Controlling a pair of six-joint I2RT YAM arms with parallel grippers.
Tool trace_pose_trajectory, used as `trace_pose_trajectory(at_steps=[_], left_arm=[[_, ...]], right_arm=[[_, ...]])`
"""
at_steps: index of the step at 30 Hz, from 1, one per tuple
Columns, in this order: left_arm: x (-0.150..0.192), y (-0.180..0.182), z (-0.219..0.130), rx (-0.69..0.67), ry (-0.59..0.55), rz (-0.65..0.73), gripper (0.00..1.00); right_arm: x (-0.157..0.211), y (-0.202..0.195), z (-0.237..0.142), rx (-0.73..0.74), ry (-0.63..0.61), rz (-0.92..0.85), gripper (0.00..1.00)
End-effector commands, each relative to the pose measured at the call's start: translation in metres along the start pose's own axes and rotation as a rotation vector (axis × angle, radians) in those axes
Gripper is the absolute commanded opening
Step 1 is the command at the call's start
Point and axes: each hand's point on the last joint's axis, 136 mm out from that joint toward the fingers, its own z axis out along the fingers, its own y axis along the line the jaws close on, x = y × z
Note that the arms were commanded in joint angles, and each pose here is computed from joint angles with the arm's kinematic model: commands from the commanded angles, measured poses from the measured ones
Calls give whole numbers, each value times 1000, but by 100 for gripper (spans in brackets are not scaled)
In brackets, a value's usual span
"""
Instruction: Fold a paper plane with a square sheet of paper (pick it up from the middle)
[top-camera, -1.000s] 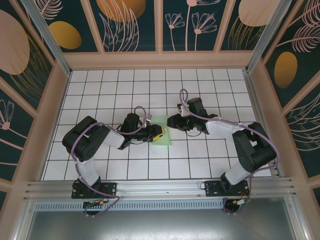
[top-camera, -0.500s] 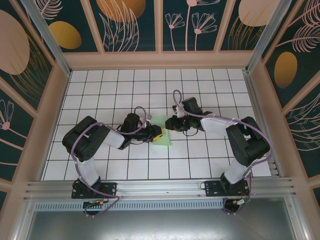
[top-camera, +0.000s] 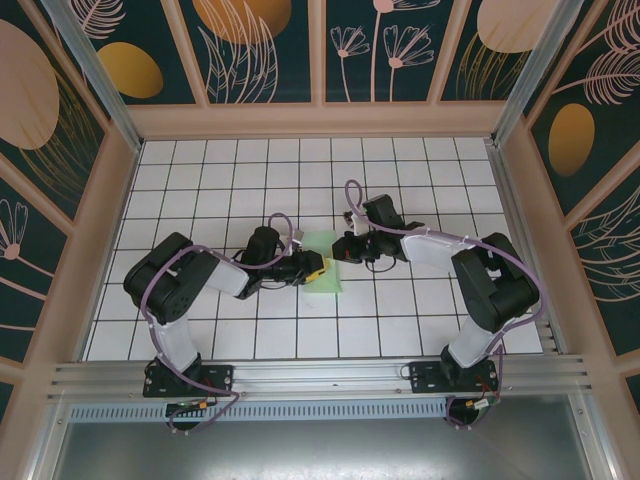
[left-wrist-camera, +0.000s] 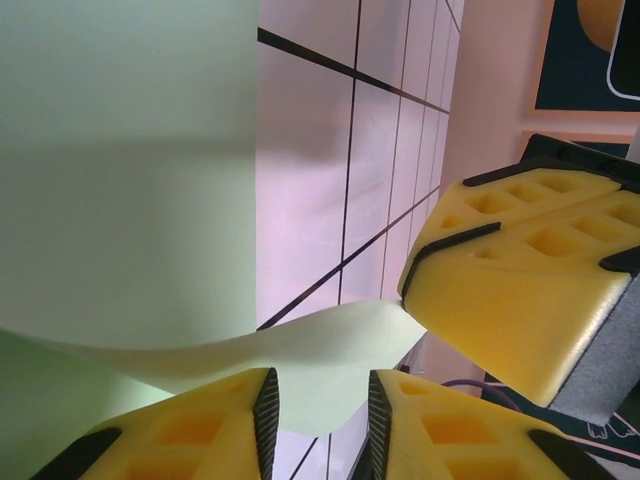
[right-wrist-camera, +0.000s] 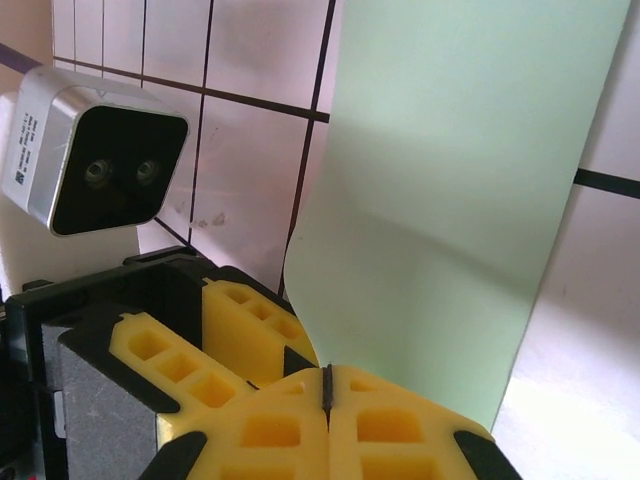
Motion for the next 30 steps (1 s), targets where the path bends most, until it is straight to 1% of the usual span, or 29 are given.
trace_pose_trajectory(at_steps=[1, 2, 3, 4, 10, 15, 19, 21, 24, 30], left_arm=[[-10, -20, -13, 20, -46, 82, 35], [-12, -19, -17, 9, -57, 85, 36], [-16, -26, -27, 14, -83, 106, 36], [-20, -26, -35, 1, -104, 109, 36], [-43, -4, -74, -147, -262, 82, 39], [-51, 8, -88, -216, -350, 60, 38], [-56, 8, -102, -253, -424, 68, 38], [-56, 7, -105, -257, -433, 80, 38], [-51, 3, -104, -238, -412, 94, 38], [-38, 1, -94, -183, -338, 107, 35]], right_arm=[[14, 10, 8, -40, 49, -25, 0], [16, 12, 9, -43, 53, -31, 0], [19, 13, 12, -44, 59, -38, 0], [22, 14, 15, -45, 66, -44, 0], [44, 27, 34, -78, 123, -83, 0], [46, 54, 43, -158, 135, -111, 0], [38, 67, 46, -184, 114, -115, 0], [37, 62, 50, -165, 105, -101, 0], [35, 48, 51, -130, 87, -65, 0], [27, 21, 34, -69, 14, -7, 0]])
